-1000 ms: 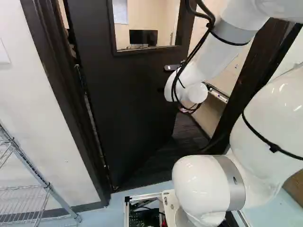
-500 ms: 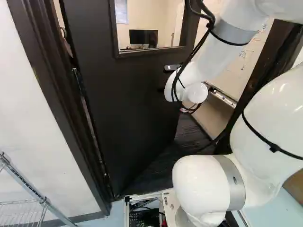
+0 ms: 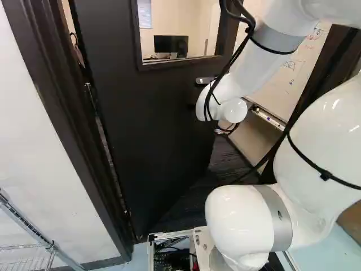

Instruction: Open the door and move inside

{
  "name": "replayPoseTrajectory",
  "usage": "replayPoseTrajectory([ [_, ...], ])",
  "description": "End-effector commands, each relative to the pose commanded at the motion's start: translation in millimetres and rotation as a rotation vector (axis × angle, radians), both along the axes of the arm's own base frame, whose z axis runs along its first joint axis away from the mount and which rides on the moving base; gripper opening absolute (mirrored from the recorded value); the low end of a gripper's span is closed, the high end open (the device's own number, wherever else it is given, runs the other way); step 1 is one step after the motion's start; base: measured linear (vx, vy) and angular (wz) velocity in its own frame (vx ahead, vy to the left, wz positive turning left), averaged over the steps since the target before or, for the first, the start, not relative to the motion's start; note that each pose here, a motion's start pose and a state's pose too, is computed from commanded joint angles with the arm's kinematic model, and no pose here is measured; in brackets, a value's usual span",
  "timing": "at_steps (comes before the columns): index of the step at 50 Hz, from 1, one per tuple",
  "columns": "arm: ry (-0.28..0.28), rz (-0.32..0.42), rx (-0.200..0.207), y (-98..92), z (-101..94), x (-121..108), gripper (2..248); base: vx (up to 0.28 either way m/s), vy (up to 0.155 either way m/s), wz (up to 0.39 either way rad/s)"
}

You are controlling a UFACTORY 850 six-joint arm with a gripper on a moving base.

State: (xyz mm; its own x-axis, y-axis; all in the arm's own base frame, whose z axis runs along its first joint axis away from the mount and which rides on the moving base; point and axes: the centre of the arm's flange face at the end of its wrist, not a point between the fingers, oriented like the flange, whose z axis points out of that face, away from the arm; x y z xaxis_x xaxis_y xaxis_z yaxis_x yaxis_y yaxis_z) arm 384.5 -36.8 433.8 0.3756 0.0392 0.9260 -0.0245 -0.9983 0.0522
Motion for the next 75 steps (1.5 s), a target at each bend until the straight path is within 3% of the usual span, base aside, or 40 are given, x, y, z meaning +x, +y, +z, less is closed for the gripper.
replayPoseTrajectory([
  [21, 0.002, 0.037, 0.000, 13.3, 0.8, 16, 247, 0.000, 0.000, 0.000],
  [75, 0.000, 0.210, 0.000, 89.2, 1.7, 79, 247, 0.000, 0.000, 0.000],
])
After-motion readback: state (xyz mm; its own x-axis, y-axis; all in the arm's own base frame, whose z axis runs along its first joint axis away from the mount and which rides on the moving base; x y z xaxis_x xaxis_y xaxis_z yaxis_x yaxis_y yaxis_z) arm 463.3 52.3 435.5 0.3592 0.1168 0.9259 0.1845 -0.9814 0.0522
